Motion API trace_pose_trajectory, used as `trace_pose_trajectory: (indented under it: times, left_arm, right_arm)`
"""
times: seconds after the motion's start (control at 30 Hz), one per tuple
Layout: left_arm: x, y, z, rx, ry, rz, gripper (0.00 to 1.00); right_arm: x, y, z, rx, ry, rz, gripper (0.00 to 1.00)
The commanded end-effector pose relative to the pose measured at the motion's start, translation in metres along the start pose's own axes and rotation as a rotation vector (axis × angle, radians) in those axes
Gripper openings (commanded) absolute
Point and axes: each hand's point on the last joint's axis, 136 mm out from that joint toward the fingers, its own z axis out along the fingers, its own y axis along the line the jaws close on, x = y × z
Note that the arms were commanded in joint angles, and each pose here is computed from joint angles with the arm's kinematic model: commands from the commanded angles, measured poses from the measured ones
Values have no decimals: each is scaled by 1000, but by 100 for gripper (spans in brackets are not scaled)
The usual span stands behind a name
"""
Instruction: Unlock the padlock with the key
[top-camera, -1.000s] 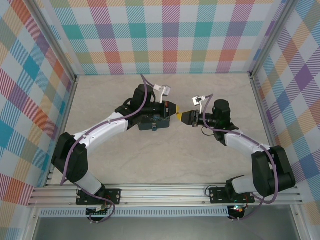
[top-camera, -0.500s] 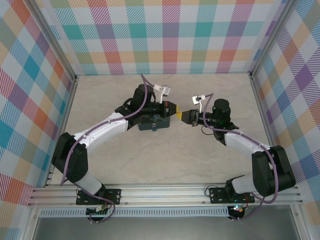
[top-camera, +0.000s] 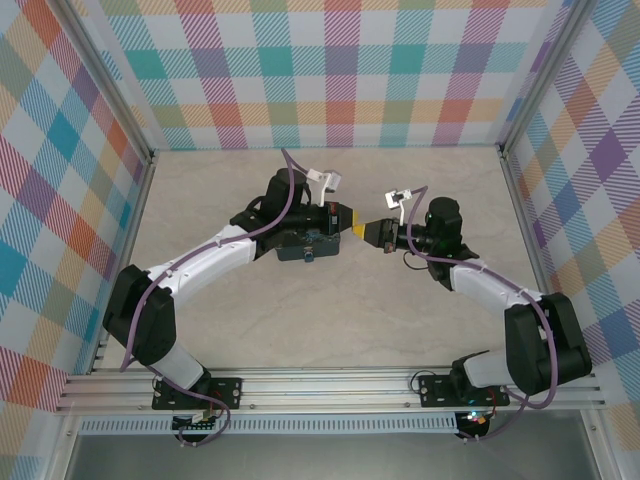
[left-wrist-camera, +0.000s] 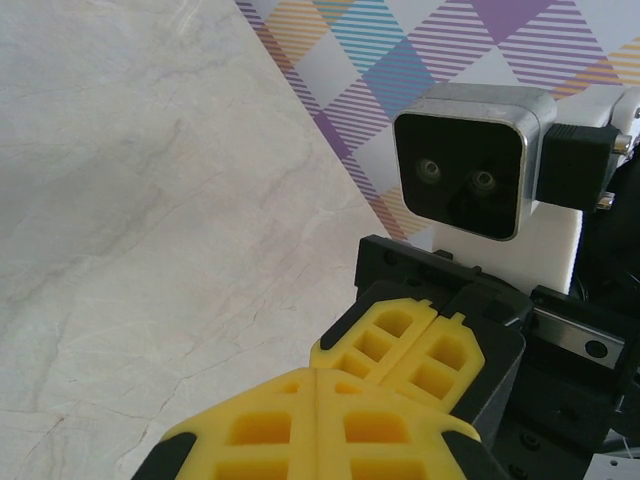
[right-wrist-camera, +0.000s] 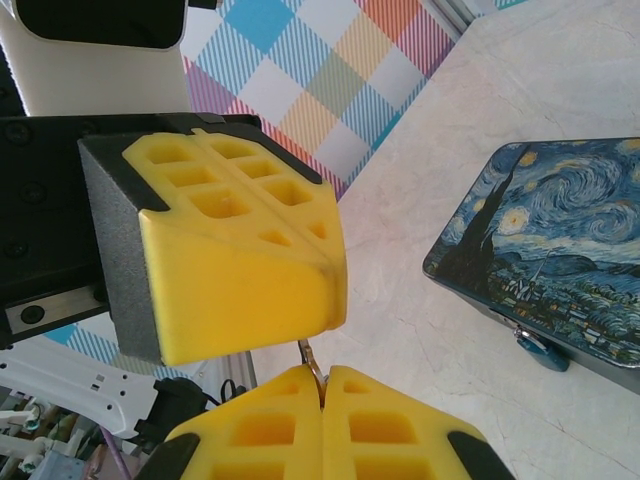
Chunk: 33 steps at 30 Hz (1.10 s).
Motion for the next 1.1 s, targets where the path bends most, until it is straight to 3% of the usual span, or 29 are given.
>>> trace_pose_trajectory:
  times: [0.0,0.13,0.27,0.5,0.77,1.07]
  left_arm:
    - [-16,-19,-8,28,-45,37,10]
    - [-20,-18,-15,-10,-61,63,27]
    - [-23,-10,-26,-81,-79,83,53]
    - [-10,31,-52,-246,-75,35,75]
    - [37,94,-76,-403,-75,-115,86]
    - [84,131,-80,-439,-85,-239,91]
  right_arm:
    - [-4,13,-3,-15,-4,-62,3]
    - [0,9,-5,24,5,-60,3]
    - [6,-1,-6,78,24,-39,3]
    - [16,-22,-7,169,58,8,4]
    - [18,-40,10,196,93,30,4]
    - [11,-59,20,265,78,63,4]
